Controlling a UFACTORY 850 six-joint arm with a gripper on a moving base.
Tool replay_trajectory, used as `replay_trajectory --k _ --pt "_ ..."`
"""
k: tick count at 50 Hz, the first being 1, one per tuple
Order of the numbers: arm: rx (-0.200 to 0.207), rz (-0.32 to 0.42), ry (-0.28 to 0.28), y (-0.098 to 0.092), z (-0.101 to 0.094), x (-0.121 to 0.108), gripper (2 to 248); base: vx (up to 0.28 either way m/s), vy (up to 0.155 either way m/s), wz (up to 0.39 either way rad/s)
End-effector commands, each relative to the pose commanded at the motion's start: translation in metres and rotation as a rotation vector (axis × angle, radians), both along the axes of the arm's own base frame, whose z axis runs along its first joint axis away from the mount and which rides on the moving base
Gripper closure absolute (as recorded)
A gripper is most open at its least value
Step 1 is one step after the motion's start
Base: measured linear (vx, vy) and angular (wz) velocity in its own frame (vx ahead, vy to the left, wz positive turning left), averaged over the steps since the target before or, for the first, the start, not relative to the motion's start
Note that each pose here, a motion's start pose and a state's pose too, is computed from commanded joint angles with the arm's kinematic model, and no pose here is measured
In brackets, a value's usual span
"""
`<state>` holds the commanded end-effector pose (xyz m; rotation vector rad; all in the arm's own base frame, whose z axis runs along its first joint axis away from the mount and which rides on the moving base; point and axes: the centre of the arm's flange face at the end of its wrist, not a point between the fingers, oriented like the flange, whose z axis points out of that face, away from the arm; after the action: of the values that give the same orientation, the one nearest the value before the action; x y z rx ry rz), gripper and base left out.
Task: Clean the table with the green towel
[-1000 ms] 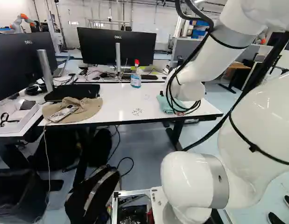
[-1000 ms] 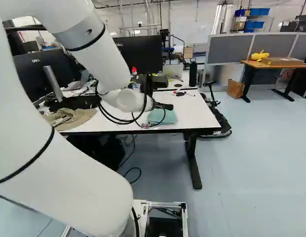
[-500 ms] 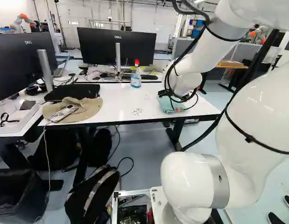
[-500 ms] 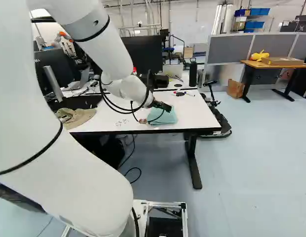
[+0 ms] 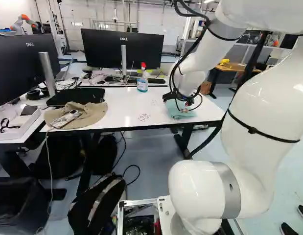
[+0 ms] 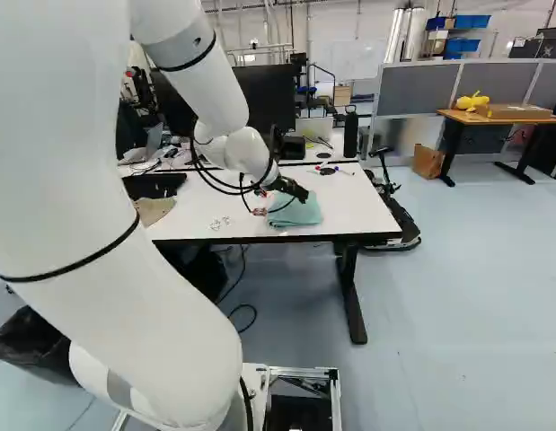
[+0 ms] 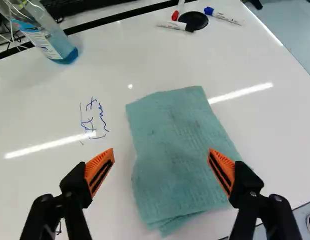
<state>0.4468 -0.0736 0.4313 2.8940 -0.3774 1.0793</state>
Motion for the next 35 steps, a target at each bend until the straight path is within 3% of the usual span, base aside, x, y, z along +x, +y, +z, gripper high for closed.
replay_trajectory --k 14,35 --pt "-0.001 0.007 -0.005 -0.001 0.0 0.027 3 0.0 0.0 0.0" --pt "-0.001 -0.036 -0.006 -0.022 0.0 0.029 3 0.0 0.0 0.0"
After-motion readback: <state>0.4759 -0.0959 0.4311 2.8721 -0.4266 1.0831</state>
